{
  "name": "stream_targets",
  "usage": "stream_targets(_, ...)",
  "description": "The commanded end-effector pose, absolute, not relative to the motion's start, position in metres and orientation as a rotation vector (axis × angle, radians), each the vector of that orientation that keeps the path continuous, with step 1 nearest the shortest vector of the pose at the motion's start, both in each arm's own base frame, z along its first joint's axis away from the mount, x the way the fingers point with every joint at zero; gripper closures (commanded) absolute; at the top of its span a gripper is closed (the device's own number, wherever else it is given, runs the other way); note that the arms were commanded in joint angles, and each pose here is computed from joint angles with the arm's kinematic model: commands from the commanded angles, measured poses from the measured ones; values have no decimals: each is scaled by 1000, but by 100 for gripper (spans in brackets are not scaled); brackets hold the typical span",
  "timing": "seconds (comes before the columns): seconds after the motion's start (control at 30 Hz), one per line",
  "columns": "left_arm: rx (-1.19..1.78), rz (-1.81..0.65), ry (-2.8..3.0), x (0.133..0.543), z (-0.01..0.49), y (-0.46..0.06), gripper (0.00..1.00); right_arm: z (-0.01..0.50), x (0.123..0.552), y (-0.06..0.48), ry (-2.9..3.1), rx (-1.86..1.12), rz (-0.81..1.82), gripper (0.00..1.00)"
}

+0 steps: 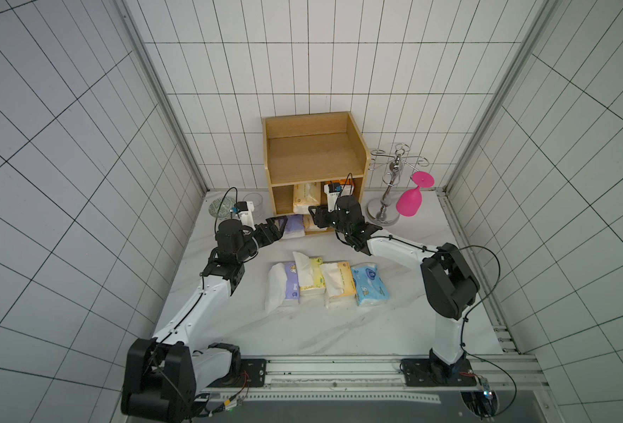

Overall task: Remove the tissue boxes from the shelf
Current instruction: Pick up a box of tissues from the shelf.

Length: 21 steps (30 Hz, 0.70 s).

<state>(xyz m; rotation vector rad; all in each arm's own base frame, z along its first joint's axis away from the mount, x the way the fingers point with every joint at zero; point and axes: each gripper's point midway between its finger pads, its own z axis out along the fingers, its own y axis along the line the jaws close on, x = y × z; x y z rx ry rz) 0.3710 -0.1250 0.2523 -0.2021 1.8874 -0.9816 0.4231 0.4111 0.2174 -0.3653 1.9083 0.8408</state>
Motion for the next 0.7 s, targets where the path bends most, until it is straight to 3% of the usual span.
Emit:
stream_targets(0.0,-188,-962,1899,369,250,-123,6,239,428,416,1845,-384,874,65)
stream_targets(0.13,-196,-951,1901,365,250,-121,6,244,419,416,1838,-414,888,89)
stream_targets(0.23,-207,-946,1896,361,251,-119,6,250,410,412,1830,-430,894,100)
stream_targets(0.67,-269,-957,1824,326,273,-108,6,233,332,375,1923,-502,892,100)
